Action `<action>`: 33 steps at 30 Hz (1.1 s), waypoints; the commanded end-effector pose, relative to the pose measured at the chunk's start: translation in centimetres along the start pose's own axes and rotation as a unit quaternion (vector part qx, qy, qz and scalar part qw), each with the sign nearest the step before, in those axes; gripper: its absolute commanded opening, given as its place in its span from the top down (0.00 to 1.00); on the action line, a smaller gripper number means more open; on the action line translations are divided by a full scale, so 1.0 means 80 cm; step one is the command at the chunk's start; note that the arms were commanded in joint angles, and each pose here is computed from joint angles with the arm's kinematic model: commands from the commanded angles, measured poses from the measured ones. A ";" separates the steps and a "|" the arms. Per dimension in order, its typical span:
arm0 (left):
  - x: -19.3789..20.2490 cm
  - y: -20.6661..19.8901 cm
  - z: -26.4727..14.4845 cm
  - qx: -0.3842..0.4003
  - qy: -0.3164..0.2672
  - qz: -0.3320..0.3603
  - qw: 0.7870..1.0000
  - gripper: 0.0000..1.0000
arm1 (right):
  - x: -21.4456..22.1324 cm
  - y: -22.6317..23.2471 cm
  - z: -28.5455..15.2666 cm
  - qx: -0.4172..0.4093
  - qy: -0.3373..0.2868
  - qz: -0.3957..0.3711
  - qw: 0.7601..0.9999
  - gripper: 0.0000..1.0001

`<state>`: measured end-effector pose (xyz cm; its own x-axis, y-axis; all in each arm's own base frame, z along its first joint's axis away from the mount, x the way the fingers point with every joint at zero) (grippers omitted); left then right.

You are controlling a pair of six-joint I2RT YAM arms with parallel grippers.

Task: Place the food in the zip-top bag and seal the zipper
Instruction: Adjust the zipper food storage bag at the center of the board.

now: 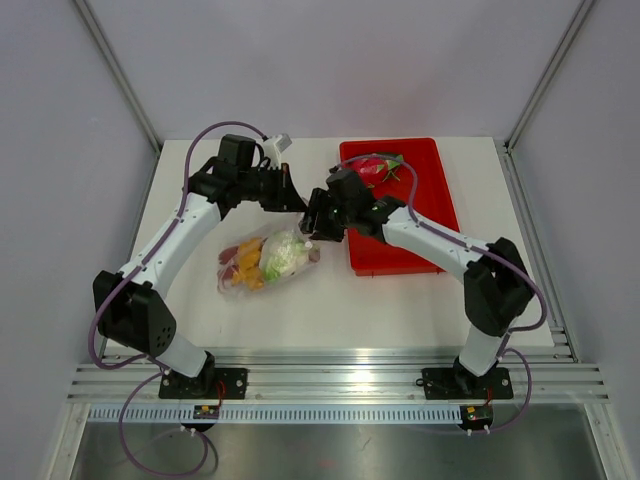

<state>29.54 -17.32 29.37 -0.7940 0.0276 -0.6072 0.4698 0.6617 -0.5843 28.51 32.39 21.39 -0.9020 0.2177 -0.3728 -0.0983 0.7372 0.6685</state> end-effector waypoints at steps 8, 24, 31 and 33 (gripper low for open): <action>-0.028 -0.026 -0.019 0.041 -0.058 0.055 0.996 1.00 | -0.061 -0.009 -0.124 0.007 -0.143 -0.005 0.990 0.33; -0.042 -0.047 -0.047 0.039 -0.083 0.077 0.993 1.00 | -0.050 -0.070 -0.060 0.042 -0.037 -0.004 0.998 0.24; -0.042 -0.054 -0.059 0.042 -0.091 0.085 0.991 1.00 | -0.055 -0.068 -0.035 0.023 -0.019 0.008 1.000 0.42; -0.042 -0.055 -0.061 0.039 -0.094 0.086 0.991 1.00 | -0.059 -0.065 -0.033 0.019 -0.023 0.011 0.999 0.56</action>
<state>29.00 -17.02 32.49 -0.7265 0.0189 -0.6869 0.5364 0.6404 -0.5497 31.10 24.74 19.81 -0.8959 0.2476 -0.3687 -0.0238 0.8023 0.5965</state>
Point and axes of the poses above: each gripper's point midway between its finger pads, its own z axis out along the fingers, its own y axis along the line the jaws close on, x = y × z, the point moved 9 cm from there along -z, back along the fingers
